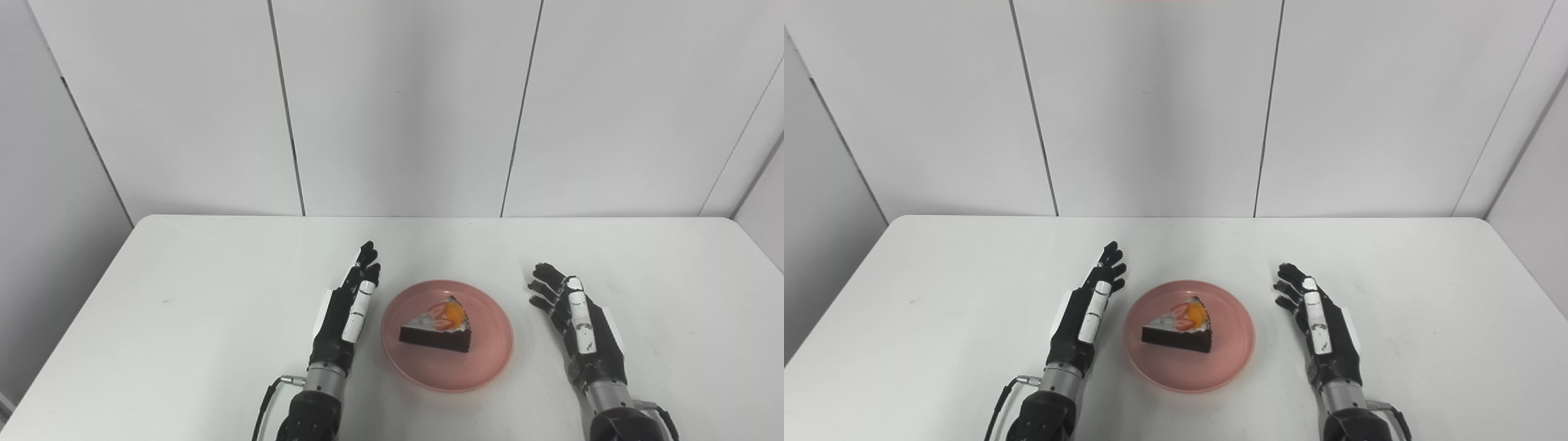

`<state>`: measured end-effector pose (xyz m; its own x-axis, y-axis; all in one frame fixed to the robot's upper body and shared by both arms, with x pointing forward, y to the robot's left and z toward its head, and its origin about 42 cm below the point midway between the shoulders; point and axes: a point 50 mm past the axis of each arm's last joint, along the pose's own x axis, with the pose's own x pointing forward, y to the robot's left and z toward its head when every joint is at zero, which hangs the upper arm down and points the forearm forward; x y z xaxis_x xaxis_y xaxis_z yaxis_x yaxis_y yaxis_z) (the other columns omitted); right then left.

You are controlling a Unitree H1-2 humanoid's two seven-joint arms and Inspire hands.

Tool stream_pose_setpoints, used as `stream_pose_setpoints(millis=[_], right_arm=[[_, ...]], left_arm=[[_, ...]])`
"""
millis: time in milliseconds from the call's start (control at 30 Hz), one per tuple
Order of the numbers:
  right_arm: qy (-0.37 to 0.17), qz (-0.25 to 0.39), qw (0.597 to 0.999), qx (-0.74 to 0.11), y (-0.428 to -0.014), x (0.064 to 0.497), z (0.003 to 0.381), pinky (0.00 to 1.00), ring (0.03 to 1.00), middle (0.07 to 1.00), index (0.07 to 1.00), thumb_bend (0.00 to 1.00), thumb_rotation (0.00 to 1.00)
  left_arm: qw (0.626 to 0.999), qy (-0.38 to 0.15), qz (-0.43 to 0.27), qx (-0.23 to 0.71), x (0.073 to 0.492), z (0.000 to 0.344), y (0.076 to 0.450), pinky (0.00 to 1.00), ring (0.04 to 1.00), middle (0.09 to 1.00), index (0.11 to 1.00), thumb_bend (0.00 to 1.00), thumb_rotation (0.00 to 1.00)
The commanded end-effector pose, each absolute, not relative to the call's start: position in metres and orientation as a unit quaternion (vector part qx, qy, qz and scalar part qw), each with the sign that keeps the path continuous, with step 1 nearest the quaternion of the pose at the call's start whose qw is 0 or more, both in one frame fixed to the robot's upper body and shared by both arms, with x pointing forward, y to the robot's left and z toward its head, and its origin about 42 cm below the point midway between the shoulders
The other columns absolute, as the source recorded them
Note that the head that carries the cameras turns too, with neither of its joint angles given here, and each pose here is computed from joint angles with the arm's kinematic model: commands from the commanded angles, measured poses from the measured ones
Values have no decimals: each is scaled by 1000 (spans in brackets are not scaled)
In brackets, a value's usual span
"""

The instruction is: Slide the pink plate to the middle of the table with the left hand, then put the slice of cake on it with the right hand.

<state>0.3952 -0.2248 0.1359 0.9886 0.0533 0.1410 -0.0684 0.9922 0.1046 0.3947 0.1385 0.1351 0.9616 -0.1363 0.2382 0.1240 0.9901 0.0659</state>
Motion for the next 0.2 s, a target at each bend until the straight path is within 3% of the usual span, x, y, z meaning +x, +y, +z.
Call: stream_pose_setpoints(millis=[0, 167], right_arm=[[-55, 37, 996, 61, -222, 388, 123, 817, 828, 838, 769, 871, 942], [-59, 35, 996, 57, -221, 388, 123, 810, 823, 832, 761, 866, 942]], left_arm=[[994, -94, -56, 28, 382, 109, 151, 911, 933, 959, 934, 725, 1000], [993, -102, -50, 17, 384, 112, 151, 893, 920, 948, 927, 716, 1000]])
